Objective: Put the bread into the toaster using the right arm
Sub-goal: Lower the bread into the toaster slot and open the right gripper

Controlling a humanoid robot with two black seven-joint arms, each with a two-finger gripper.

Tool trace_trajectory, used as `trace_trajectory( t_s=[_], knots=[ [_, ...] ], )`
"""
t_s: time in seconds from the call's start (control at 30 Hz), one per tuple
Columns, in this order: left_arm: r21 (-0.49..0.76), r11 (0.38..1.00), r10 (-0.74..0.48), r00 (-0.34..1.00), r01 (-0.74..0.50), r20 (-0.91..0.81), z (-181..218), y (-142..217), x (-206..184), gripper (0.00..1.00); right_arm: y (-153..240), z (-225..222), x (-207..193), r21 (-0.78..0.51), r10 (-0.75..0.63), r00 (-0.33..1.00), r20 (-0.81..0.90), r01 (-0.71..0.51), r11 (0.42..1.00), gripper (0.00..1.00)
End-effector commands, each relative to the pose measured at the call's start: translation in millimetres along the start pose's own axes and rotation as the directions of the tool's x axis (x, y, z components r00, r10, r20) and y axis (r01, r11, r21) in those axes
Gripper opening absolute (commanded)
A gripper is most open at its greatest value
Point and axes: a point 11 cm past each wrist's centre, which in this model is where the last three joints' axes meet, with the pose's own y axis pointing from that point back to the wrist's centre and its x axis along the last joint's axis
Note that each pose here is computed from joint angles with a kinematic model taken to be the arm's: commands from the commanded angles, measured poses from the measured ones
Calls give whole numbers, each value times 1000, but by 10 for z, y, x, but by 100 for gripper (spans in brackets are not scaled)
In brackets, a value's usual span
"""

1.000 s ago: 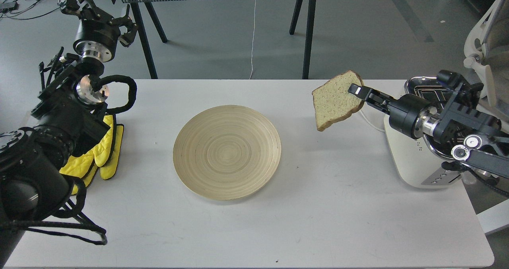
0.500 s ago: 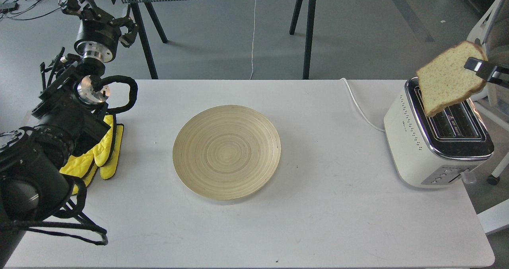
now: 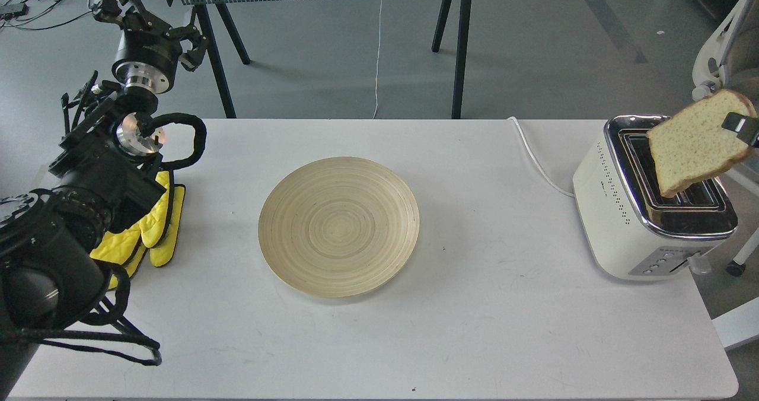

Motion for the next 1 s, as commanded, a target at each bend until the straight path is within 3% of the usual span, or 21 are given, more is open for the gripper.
trace_trajectory(
  t_s=[0.0, 0.43, 0.5, 0.6, 0.77, 0.97],
  knots=[
    [-2, 1000, 1, 1000, -1, -2, 2, 0, 2, 100, -72, 24, -73, -7, -24, 999, -22, 24, 1000, 1],
    [0, 1000, 0, 1000, 0, 0, 0, 0, 1, 100, -288, -34, -163, 9, -44, 997, -56, 45, 999, 6],
    [-1, 1000, 1, 1000, -1, -1, 1, 0, 2, 100, -345, -69, -212, 18, -55, 997, -54, 56, 998, 16],
    [-2, 1000, 1, 1000, -1, -2, 2, 0, 2, 100, -365, -117, -208, 33, -48, 998, -45, 50, 998, 50],
    [-2, 1000, 1, 1000, -1, -2, 2, 0, 2, 100, -367, -210, -113, 68, -19, 999, -41, 22, 997, 83],
    [-1, 1000, 1, 1000, -1, -1, 1, 0, 2, 100, -347, -432, 414, 134, 132, 989, 66, -140, 981, 96]
  ],
)
